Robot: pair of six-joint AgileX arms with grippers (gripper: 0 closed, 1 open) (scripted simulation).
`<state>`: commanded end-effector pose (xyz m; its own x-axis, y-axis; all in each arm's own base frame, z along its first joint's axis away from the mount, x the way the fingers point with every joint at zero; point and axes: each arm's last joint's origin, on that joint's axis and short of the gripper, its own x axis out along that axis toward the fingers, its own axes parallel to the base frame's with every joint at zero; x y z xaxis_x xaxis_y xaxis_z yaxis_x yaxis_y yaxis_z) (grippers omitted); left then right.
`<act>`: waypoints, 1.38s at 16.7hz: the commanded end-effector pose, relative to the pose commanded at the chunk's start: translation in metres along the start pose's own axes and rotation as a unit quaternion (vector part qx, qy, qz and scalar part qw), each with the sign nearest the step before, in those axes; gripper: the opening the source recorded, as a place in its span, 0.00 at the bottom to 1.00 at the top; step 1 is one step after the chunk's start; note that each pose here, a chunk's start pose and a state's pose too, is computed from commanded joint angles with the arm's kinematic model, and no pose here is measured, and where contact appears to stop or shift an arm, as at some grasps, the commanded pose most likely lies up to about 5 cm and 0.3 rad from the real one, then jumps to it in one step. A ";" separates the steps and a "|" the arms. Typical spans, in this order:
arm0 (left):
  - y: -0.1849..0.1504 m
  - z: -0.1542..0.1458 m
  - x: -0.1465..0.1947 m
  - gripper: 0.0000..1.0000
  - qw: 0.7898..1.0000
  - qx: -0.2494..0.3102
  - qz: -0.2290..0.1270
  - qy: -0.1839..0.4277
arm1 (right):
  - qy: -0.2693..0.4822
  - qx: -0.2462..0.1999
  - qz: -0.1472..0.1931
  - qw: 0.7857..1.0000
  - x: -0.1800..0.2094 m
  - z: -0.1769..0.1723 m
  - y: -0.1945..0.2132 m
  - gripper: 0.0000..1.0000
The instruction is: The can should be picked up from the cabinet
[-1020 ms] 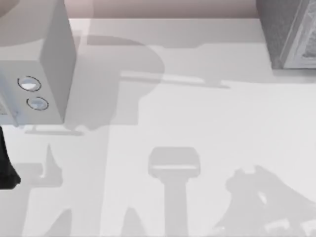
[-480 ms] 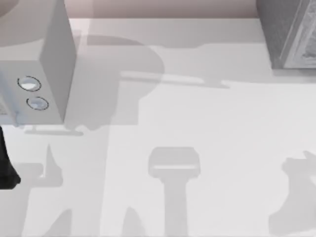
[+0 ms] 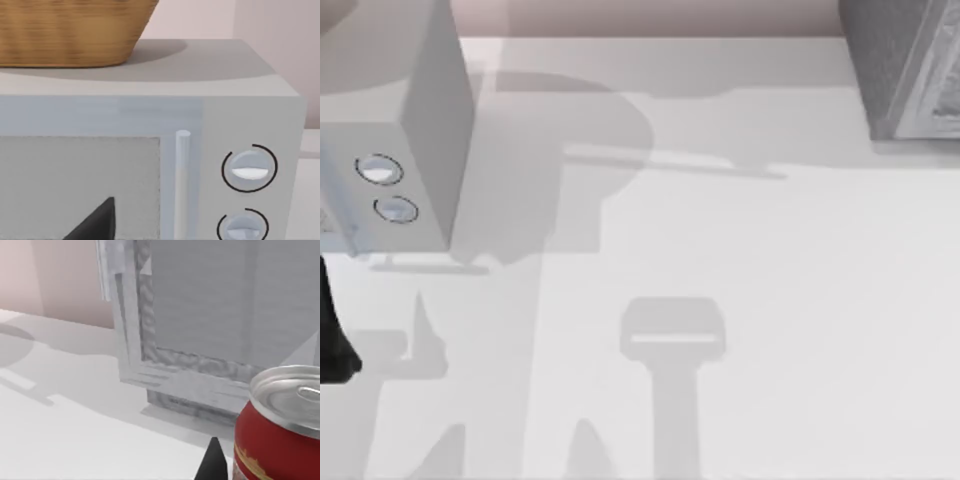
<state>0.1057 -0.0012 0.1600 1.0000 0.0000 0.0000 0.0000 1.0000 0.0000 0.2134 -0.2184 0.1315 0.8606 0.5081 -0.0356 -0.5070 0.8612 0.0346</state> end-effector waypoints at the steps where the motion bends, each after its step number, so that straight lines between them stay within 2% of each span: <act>1: 0.000 0.000 0.000 1.00 1.000 0.000 0.000 0.000 | -0.002 -0.002 0.010 1.000 -0.003 -0.007 -0.005 0.00; 8: 0.000 0.000 0.000 1.00 1.000 0.000 0.000 0.000 | -0.018 -0.009 0.089 0.996 -0.019 -0.068 -0.034 0.00; 11: 0.000 0.000 0.000 1.00 1.000 0.000 0.000 0.000 | -0.021 -0.016 0.114 0.993 -0.017 -0.081 -0.037 0.00; 17: 0.000 0.000 0.000 1.00 1.000 0.000 0.000 0.000 | -0.022 -0.017 0.117 0.993 -0.016 -0.082 -0.038 0.00; 18: 0.000 0.000 0.000 1.00 1.000 0.000 0.000 0.000 | -0.012 0.021 0.057 0.998 -0.010 -0.090 -0.061 0.00; 20: 0.000 0.000 0.000 1.00 1.000 0.000 0.000 0.000 | -0.013 0.015 0.065 0.998 -0.008 -0.090 -0.058 0.00; 23: 0.000 0.000 0.000 1.00 1.000 0.000 0.000 0.000 | -0.017 -0.003 0.094 0.995 0.001 -0.088 -0.044 0.00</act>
<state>0.1057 -0.0012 0.1600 1.0000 0.0000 0.0000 0.0000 1.0000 0.0000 0.2326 -0.2546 0.0416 0.7515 0.6597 0.0047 -0.6595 0.7511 0.0311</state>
